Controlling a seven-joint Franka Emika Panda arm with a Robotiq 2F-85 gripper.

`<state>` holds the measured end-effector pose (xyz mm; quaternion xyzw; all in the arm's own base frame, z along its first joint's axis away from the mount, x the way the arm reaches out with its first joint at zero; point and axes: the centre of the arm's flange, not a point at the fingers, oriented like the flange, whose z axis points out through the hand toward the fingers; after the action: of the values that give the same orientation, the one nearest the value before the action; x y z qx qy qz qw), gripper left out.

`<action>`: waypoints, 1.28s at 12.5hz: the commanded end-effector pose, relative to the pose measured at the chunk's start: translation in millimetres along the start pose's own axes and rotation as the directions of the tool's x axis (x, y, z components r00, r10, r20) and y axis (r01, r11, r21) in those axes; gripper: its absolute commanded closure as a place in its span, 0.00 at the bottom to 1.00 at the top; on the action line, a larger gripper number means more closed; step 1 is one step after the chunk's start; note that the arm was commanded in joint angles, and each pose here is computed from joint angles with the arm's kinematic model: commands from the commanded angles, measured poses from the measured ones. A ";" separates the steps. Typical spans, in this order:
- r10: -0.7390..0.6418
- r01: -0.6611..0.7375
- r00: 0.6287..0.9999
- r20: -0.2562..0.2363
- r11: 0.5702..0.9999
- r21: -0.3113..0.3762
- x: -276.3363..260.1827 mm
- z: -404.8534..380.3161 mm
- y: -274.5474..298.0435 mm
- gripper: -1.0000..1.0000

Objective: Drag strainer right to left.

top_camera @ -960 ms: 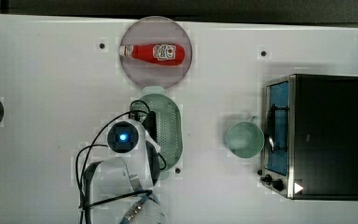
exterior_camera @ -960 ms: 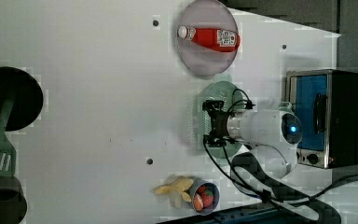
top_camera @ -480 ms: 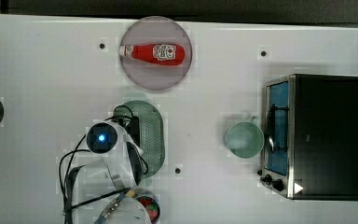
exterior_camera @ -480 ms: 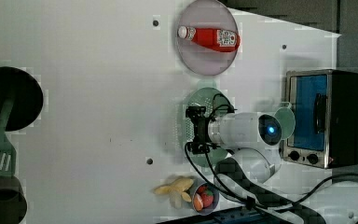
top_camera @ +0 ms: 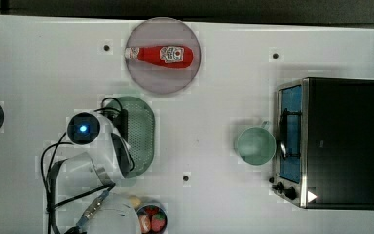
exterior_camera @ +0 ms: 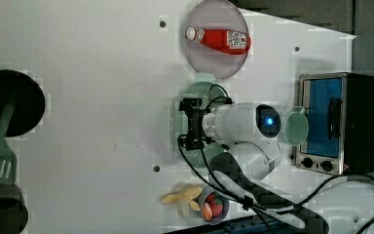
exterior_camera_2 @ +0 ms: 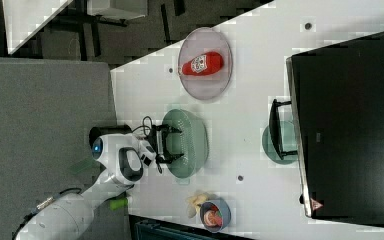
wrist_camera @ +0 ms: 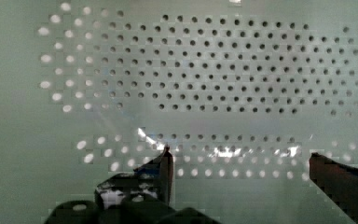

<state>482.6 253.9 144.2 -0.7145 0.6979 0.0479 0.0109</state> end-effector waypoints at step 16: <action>0.080 -0.083 0.995 0.057 0.996 0.038 -149.7 5.9 0.1 0.00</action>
<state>473.1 405.6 141.4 -0.7039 0.7071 0.0540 0.0397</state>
